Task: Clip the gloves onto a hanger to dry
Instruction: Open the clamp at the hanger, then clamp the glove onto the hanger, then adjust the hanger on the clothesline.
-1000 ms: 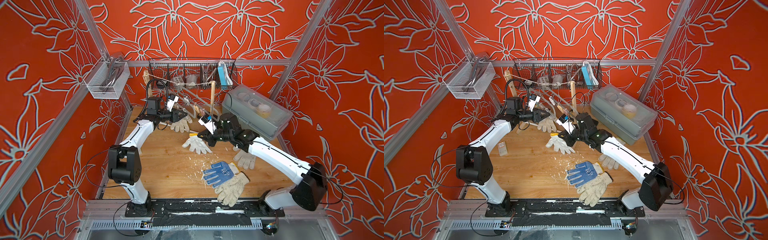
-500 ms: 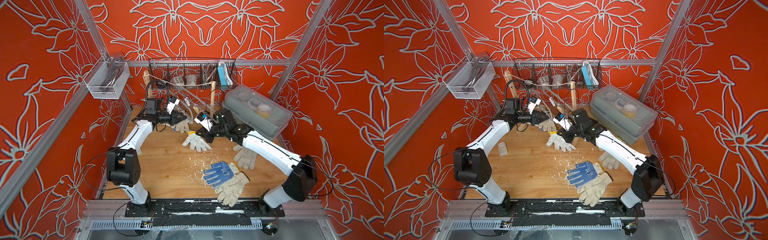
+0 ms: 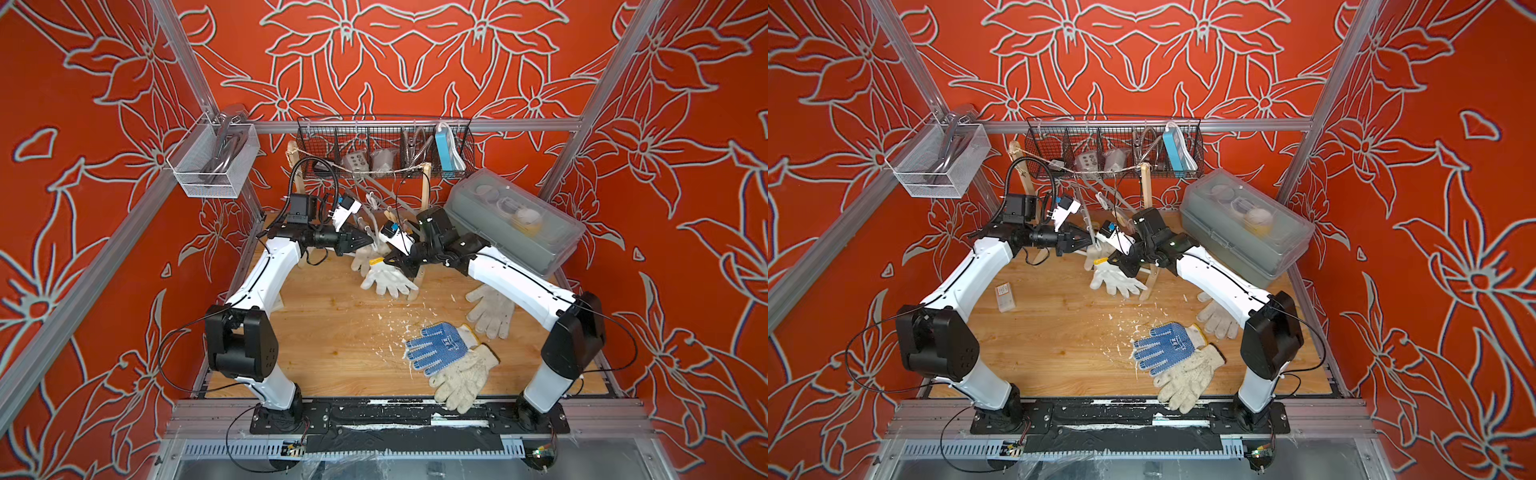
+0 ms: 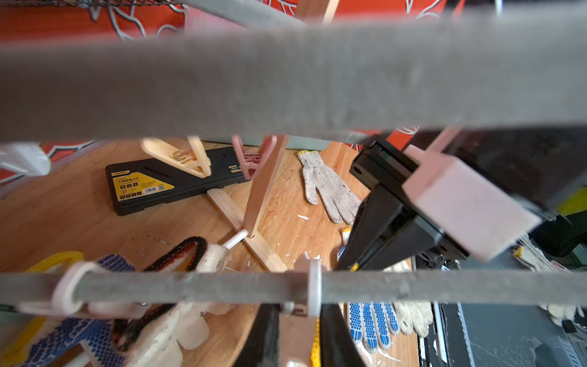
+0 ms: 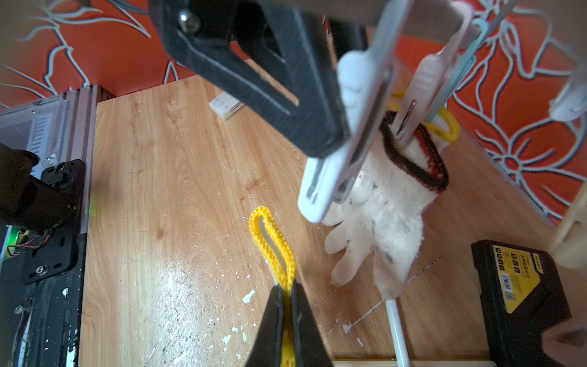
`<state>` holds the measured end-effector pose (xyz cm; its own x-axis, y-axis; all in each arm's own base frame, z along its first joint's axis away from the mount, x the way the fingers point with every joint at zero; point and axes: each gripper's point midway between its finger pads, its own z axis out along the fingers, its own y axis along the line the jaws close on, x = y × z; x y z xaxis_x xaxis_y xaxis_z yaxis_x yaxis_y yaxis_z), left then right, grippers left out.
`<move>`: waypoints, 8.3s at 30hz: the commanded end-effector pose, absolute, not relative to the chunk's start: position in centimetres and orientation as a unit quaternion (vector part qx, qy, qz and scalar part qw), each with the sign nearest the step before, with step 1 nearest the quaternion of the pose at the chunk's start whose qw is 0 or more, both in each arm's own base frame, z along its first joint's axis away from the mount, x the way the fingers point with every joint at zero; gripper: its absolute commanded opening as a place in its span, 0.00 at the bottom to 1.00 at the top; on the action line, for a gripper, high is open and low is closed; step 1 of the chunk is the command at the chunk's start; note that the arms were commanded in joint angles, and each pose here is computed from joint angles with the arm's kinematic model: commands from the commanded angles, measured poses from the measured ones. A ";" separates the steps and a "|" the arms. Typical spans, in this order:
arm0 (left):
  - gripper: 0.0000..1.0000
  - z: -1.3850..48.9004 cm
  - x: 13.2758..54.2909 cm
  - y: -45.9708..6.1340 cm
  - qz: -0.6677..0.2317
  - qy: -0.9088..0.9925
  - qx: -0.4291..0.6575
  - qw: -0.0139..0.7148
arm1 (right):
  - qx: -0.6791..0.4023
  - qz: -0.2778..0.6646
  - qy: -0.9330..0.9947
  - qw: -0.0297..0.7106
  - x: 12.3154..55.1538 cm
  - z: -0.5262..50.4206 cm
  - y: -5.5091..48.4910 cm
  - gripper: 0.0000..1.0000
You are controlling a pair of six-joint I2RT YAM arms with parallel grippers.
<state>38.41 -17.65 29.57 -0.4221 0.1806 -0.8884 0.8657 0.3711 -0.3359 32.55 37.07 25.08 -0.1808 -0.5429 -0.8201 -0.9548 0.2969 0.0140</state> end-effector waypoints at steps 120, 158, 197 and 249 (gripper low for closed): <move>0.64 37.6 36.8 -16.1 -0.164 0.881 0.043 0.441 | -0.481 0.416 0.622 0.456 27.9 33.3 41.5 0.64; 0.45 35.8 35.0 -11.4 -0.003 0.918 0.145 0.369 | -0.506 0.414 0.604 0.456 25.7 34.2 44.3 0.64; 0.00 37.3 39.0 -4.1 0.105 0.894 0.136 0.414 | -0.459 0.304 0.683 0.479 28.4 33.3 33.5 0.65; 0.71 43.5 34.4 -1.0 0.005 0.838 0.055 0.543 | -0.360 0.152 0.808 0.440 32.3 27.7 22.8 0.66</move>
